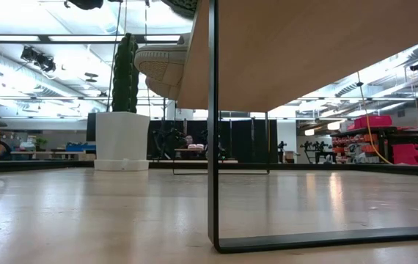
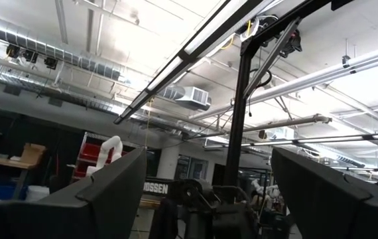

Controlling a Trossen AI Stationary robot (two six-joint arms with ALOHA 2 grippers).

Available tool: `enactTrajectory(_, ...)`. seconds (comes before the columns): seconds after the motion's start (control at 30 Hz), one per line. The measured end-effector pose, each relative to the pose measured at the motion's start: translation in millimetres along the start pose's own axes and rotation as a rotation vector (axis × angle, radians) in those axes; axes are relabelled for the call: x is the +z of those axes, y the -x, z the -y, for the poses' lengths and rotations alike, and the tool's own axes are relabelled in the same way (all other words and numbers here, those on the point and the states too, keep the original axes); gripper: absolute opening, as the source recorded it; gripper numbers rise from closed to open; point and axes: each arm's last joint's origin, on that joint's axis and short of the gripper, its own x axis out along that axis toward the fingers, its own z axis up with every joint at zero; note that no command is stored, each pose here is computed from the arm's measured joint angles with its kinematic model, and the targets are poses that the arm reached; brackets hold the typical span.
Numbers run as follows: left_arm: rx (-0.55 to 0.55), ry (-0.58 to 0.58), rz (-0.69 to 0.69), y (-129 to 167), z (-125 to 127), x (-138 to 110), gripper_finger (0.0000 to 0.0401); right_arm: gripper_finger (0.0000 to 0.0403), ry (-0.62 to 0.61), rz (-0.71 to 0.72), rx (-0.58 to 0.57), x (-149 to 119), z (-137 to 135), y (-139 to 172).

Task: Pick and place slides into the shelf
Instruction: Put the green slipper on the shelf

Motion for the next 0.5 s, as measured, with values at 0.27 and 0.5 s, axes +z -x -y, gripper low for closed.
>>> enactTrajectory(0.27, 0.000, 0.003, 0.000, 0, 0, 0, 0.0330, 0.0058, 0.077, -0.064, -0.106, 9, -6, -23)
enactTrajectory(0.5, -0.003, 0.003, -0.003, 0, 0, 0, 0.0330, 0.0058, 0.087, -0.082, -0.179, 9, -5, -26)
